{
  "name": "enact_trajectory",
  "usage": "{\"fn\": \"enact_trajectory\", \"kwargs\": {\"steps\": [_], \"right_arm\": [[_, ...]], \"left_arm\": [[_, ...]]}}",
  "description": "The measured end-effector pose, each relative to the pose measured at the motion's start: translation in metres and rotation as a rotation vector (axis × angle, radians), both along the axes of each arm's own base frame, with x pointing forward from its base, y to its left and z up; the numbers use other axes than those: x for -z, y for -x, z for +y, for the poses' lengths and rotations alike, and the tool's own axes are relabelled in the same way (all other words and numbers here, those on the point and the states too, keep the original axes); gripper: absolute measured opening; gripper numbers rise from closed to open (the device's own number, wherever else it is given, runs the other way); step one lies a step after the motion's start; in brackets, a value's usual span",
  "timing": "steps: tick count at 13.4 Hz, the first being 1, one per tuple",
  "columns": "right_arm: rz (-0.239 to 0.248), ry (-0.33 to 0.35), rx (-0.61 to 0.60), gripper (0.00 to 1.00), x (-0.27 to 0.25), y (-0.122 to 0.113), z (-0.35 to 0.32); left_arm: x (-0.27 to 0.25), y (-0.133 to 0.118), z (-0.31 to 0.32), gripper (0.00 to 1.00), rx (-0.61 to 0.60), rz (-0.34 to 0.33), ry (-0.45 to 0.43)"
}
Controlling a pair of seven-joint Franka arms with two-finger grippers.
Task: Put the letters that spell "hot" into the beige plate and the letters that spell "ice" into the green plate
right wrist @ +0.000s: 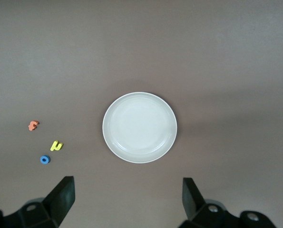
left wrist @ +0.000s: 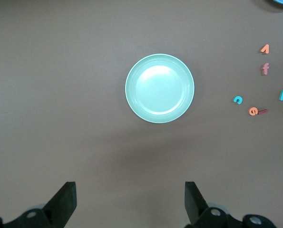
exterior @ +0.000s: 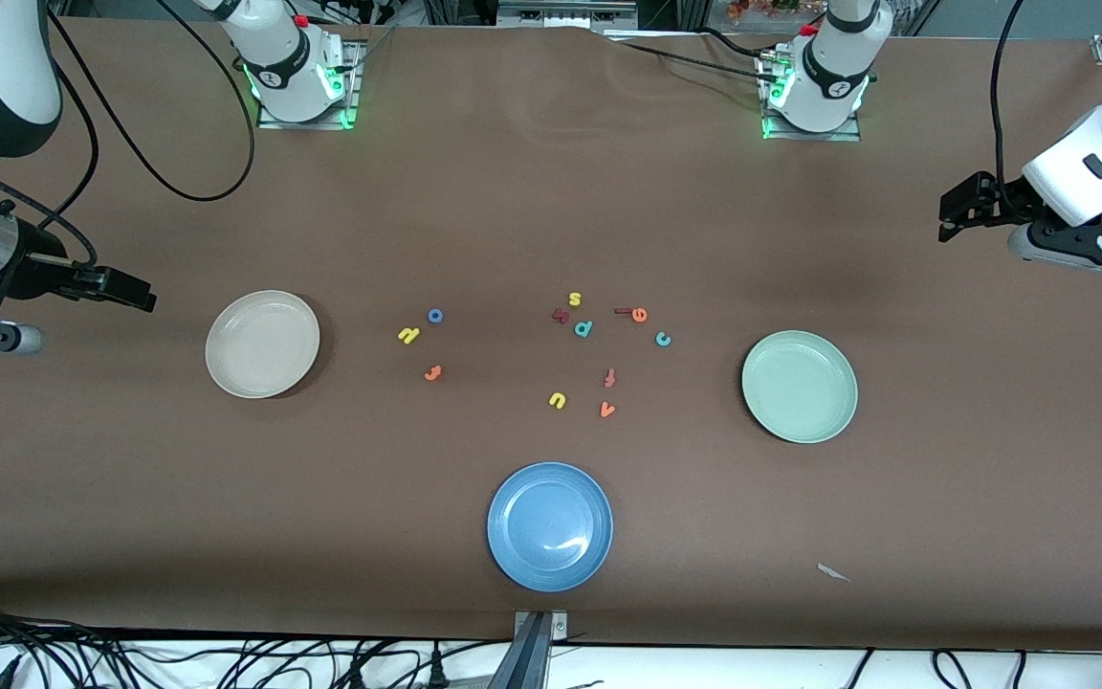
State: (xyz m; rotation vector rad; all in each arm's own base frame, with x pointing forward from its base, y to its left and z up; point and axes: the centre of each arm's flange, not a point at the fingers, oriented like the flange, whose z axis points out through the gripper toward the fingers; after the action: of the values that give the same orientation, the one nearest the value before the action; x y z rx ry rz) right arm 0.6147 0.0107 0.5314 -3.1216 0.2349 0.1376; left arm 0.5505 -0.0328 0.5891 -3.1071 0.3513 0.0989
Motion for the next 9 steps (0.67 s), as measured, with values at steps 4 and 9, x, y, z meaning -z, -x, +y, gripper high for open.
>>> {"fn": "enact_trajectory", "kwargs": {"steps": [4, 9], "right_arm": [[0.006, 0.000, -0.004, 1.00, 0.003, 0.000, 0.003], [0.026, 0.009, 0.025, 1.00, 0.015, -0.001, 0.031]], "left_arm": [[0.001, 0.000, -0.001, 1.00, 0.004, 0.001, 0.000], [0.012, -0.004, -0.020, 1.00, 0.038, 0.023, 0.012]]}}
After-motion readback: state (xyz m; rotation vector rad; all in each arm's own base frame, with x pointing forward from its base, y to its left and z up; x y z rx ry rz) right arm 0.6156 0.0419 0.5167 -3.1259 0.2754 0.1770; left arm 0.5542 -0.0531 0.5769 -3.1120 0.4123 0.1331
